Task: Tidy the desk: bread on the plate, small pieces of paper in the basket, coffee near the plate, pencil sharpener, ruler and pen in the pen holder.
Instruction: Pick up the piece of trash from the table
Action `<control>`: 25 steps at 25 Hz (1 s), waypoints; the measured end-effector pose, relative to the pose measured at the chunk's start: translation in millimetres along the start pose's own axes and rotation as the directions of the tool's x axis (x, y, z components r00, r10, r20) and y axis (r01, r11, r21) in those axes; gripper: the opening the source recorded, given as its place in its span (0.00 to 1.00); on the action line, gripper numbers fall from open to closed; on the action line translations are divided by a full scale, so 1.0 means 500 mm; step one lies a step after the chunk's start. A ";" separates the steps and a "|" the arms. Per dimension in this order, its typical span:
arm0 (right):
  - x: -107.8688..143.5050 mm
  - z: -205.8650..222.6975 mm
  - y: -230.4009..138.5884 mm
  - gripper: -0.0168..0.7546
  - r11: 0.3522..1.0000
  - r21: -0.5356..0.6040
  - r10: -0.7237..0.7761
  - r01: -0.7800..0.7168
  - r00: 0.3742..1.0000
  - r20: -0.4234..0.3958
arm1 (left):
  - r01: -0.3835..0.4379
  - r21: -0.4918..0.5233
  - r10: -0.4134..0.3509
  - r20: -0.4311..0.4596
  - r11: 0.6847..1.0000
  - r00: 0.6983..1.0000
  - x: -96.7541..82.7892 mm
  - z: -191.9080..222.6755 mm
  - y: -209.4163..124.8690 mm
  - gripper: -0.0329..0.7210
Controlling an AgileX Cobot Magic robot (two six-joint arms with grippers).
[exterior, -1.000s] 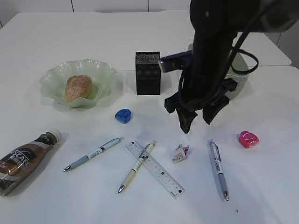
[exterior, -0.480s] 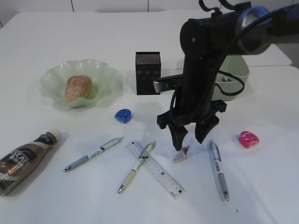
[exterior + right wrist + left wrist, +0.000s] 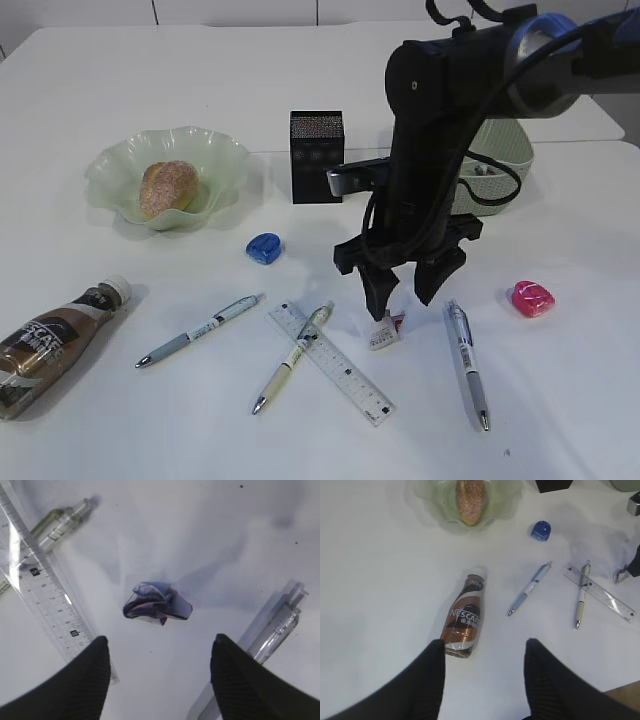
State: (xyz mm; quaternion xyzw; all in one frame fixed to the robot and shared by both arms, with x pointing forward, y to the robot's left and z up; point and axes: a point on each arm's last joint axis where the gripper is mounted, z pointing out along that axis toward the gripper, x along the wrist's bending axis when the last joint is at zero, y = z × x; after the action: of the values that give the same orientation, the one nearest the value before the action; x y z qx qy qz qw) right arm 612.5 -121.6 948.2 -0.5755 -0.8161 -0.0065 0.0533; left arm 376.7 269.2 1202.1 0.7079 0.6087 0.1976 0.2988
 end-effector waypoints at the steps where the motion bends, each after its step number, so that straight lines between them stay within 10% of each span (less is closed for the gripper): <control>1: 0.000 0.000 0.000 0.67 1.000 -0.003 0.000 0.000 1.000 0.000 | 0.000 0.000 0.000 0.000 1.000 1.000 0.000 0.000 0.000 0.52; 25: -0.002 0.072 0.017 0.74 0.999 0.045 0.018 -0.017 1.000 -0.019 | 0.000 0.000 0.000 0.000 1.000 1.000 0.000 0.000 0.000 0.52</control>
State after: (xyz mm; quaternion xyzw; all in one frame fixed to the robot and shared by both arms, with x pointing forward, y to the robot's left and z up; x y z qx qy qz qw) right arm 617.8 -117.0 912.0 -0.5812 -0.8103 0.0068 0.0743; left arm 376.7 269.2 1202.1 0.7079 0.6087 0.1976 0.2988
